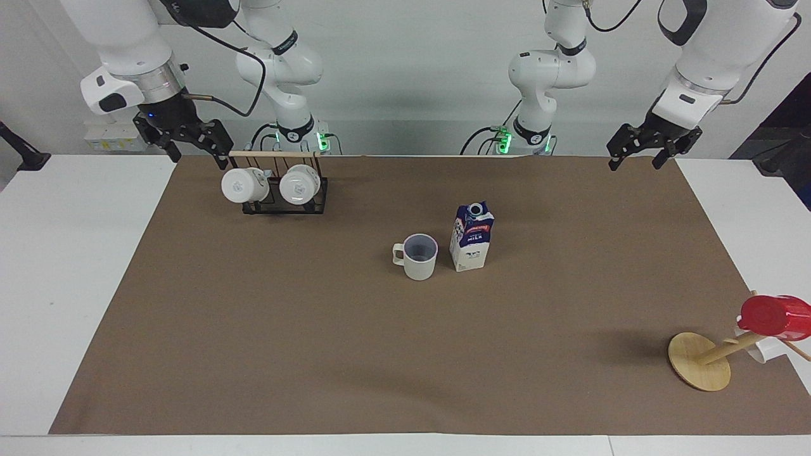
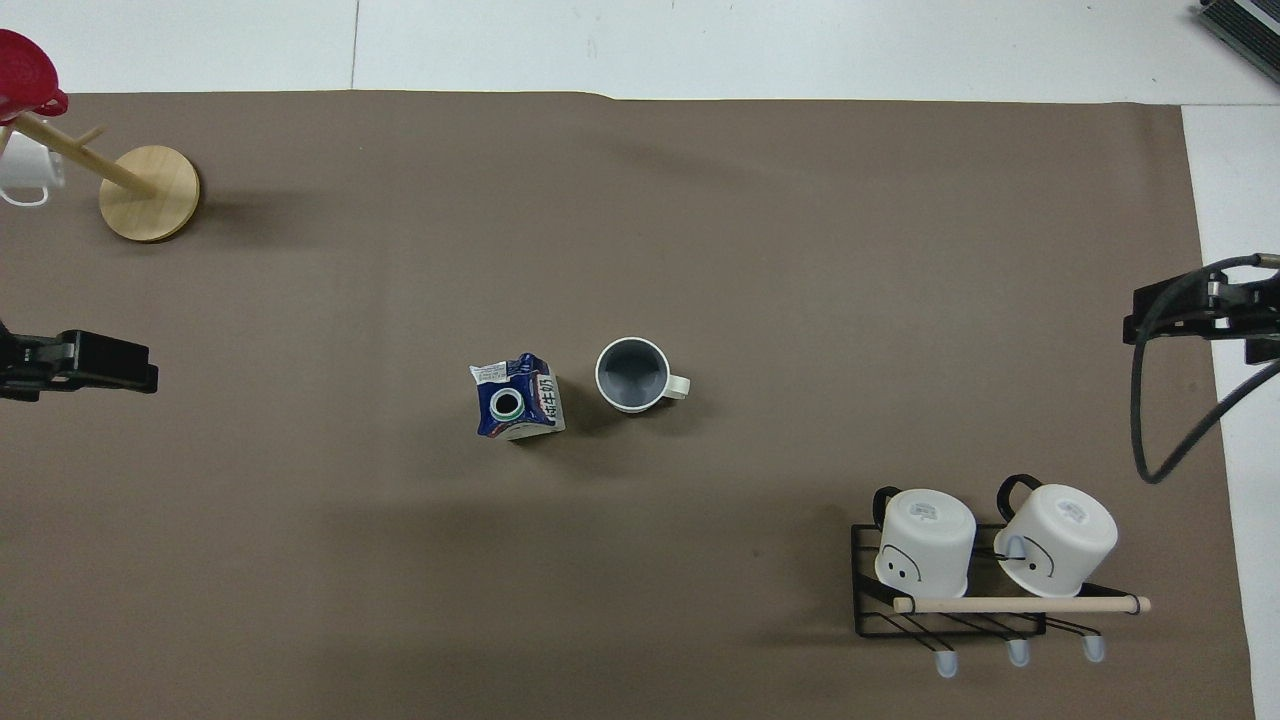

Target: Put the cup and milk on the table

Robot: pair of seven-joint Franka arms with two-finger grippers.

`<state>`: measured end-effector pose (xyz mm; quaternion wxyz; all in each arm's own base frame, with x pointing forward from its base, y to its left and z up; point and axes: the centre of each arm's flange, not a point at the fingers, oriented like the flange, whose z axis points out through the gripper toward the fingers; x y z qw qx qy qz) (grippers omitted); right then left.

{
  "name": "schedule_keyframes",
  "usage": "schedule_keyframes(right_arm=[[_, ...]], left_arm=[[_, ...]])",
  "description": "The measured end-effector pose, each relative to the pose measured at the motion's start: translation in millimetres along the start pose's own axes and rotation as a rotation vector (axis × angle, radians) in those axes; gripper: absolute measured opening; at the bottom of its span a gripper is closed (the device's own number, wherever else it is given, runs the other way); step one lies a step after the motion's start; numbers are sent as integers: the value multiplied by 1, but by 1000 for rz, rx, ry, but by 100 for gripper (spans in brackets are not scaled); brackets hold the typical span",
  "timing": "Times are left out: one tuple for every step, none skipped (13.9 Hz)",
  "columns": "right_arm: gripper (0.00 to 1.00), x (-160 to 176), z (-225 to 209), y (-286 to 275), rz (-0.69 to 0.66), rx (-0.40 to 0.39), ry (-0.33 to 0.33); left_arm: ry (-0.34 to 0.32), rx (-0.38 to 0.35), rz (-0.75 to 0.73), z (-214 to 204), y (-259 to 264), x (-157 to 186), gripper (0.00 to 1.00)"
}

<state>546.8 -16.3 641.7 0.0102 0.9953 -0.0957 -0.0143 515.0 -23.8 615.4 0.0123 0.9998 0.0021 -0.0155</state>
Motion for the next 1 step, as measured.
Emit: schedule_keyframes(right_arm=[[100, 0, 0, 0, 0, 0, 0]], left_arm=[[-1, 0, 0, 0, 0, 0, 100]])
